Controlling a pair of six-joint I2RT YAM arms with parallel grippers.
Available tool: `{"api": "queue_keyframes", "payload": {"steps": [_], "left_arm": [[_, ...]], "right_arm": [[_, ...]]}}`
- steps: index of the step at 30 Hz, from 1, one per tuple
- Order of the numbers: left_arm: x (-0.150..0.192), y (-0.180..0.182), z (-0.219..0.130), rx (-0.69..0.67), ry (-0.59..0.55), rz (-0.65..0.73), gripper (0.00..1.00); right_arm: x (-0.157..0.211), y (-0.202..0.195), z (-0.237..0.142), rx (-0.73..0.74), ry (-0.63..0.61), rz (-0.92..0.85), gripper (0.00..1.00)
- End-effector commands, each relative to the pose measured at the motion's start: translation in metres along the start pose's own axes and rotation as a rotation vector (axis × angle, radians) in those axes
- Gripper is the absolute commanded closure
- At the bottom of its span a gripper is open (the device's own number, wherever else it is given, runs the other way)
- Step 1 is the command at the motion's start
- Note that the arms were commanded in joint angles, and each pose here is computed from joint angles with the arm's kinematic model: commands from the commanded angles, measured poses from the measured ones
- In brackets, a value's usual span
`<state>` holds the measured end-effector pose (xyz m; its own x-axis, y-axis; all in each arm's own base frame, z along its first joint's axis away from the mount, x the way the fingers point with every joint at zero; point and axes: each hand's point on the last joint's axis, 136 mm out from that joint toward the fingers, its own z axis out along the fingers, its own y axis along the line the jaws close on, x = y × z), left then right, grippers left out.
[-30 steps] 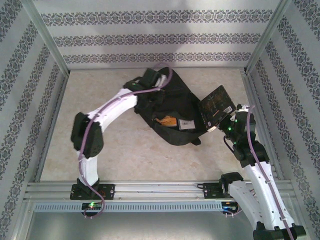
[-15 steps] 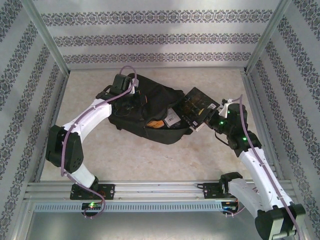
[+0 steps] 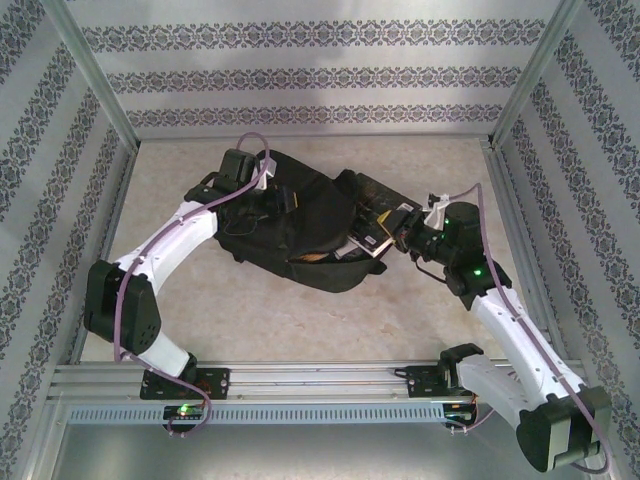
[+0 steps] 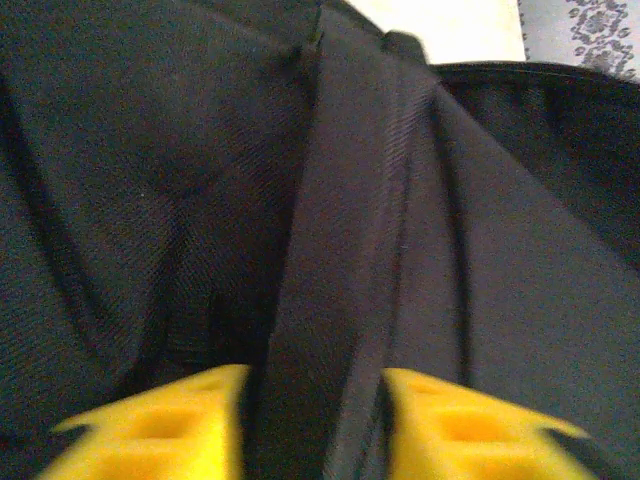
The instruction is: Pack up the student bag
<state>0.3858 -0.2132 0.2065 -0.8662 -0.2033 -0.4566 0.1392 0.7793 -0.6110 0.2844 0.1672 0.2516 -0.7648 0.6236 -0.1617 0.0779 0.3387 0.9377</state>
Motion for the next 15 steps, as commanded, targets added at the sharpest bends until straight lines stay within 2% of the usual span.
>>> {"api": "queue_keyframes", "payload": {"steps": [1,9,15], "left_arm": [[-0.021,-0.035,-0.04,0.065,-0.085,0.101,0.4],[-0.022,-0.076,-0.071,0.033,-0.113,0.25,0.26],[0.004,-0.122,-0.056,0.049,-0.035,0.384,0.17]], "right_arm": [[0.003,0.039,0.006,-0.141,0.041,-0.026,1.0],[0.01,0.041,0.021,-0.161,0.065,-0.04,1.0],[0.015,0.045,0.023,-0.17,0.078,-0.064,1.0]]}}
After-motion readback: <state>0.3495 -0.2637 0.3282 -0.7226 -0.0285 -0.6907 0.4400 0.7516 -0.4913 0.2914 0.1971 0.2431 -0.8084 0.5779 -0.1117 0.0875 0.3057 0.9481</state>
